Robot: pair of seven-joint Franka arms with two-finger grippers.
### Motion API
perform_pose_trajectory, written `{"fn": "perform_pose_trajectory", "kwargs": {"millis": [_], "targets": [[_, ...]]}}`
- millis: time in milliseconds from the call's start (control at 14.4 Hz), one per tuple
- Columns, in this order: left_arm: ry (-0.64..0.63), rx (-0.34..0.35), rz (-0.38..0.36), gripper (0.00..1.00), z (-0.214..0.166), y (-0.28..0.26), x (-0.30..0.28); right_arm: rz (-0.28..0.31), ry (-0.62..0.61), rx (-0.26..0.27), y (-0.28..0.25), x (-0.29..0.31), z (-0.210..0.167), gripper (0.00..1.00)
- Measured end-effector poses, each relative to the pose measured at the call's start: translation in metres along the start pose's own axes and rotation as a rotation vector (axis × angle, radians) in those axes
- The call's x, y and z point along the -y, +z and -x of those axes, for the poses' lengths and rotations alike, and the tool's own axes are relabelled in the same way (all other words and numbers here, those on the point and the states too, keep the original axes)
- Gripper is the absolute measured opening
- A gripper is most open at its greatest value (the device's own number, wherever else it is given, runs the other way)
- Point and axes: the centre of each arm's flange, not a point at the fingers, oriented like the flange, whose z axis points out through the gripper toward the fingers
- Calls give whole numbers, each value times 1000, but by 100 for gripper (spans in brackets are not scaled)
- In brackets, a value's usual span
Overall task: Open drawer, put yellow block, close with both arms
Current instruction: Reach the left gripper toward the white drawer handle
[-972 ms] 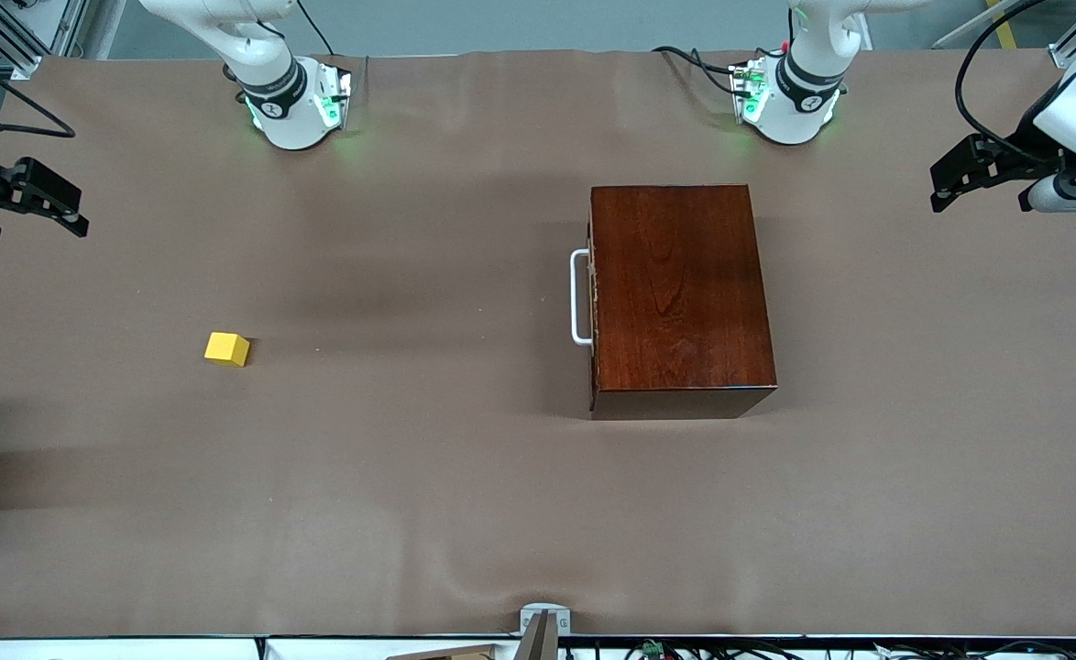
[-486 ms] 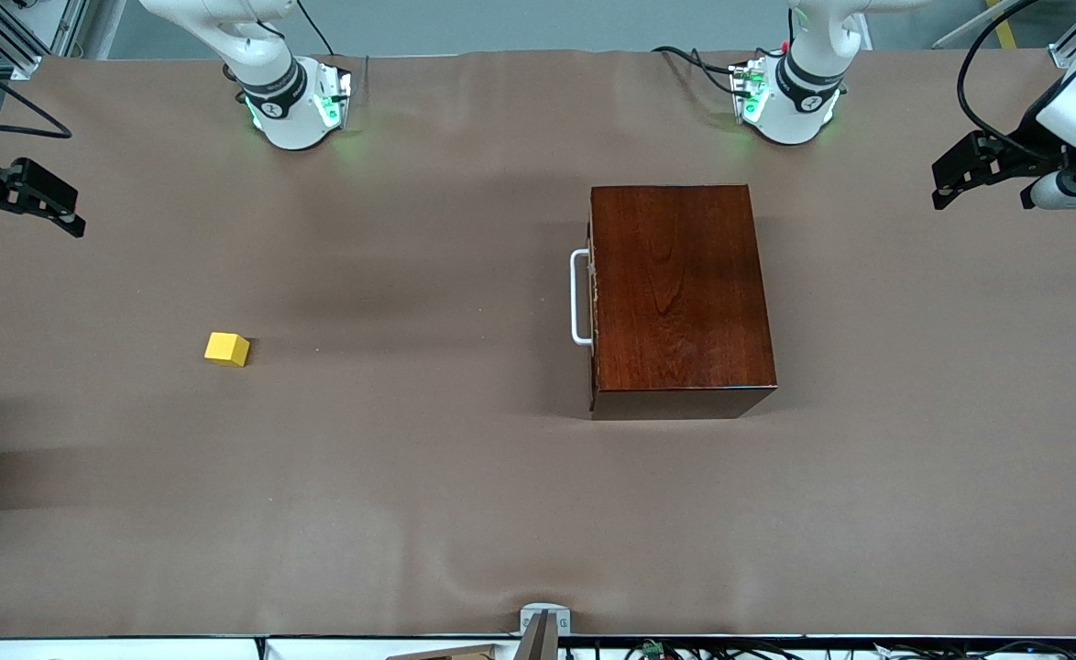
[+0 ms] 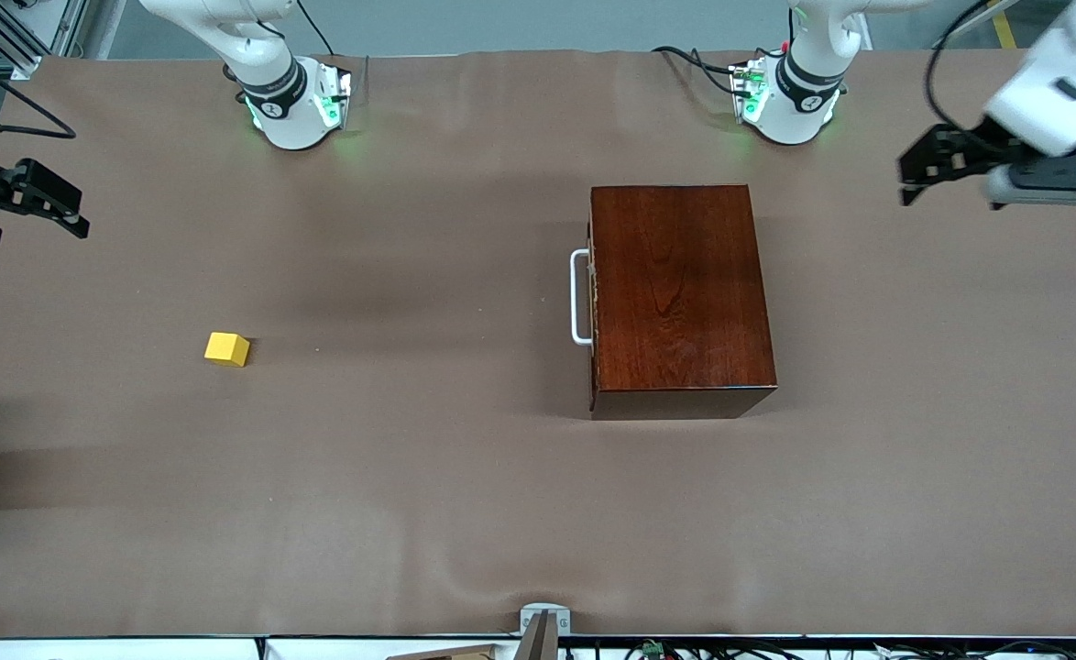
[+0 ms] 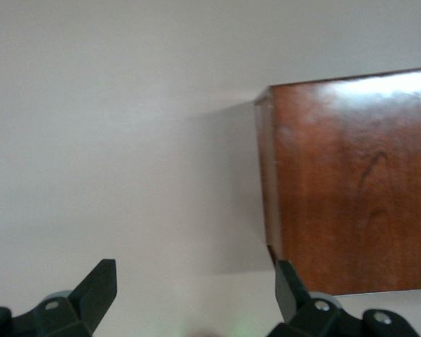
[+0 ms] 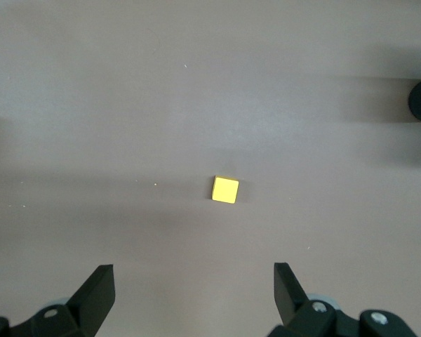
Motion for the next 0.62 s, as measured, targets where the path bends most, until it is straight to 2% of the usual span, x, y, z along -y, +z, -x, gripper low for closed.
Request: {"fn": "perform_pose_trajectory", "kwargs": {"millis": [347, 625], "targets": [[-90, 56, 10, 100, -2, 31, -133, 0, 1, 0, 0, -1, 0, 100], [-9, 75, 16, 100, -12, 65, -221, 0, 1, -1, 0, 0, 0, 100]]}}
